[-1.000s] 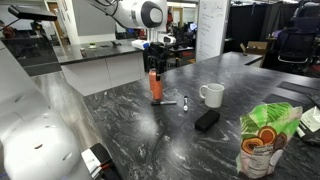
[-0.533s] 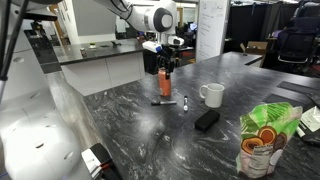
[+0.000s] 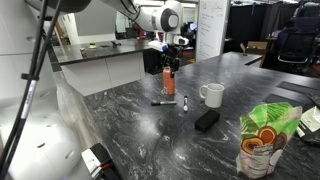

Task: Move the can backward

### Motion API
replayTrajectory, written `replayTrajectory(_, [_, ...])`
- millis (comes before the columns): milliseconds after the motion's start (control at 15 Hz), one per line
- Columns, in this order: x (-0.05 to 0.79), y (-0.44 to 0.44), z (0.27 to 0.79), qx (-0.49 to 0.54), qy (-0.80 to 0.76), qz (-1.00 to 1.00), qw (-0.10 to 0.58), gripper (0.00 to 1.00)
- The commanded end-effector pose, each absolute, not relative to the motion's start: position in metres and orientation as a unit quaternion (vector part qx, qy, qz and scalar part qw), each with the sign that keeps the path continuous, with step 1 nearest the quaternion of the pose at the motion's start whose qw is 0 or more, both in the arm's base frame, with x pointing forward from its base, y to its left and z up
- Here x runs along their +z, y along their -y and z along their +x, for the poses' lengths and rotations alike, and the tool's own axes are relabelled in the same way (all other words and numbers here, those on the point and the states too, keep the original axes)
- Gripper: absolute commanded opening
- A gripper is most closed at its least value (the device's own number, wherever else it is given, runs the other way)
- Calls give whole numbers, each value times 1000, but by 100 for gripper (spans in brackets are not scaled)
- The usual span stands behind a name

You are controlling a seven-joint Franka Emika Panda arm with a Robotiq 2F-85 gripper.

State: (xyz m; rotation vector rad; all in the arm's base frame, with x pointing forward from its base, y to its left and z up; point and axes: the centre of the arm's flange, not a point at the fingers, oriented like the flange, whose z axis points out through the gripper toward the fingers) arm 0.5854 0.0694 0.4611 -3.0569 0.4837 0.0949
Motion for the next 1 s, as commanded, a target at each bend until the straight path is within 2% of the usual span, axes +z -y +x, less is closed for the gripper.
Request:
replayTrajectory(0, [465, -76, 599, 49, -148, -988, 0, 100])
replayTrajectory(467, [495, -95, 577, 55, -120, -991, 2, 100])
replayTrajectory(933, [542, -120, 544, 8, -117, -993, 0, 100])
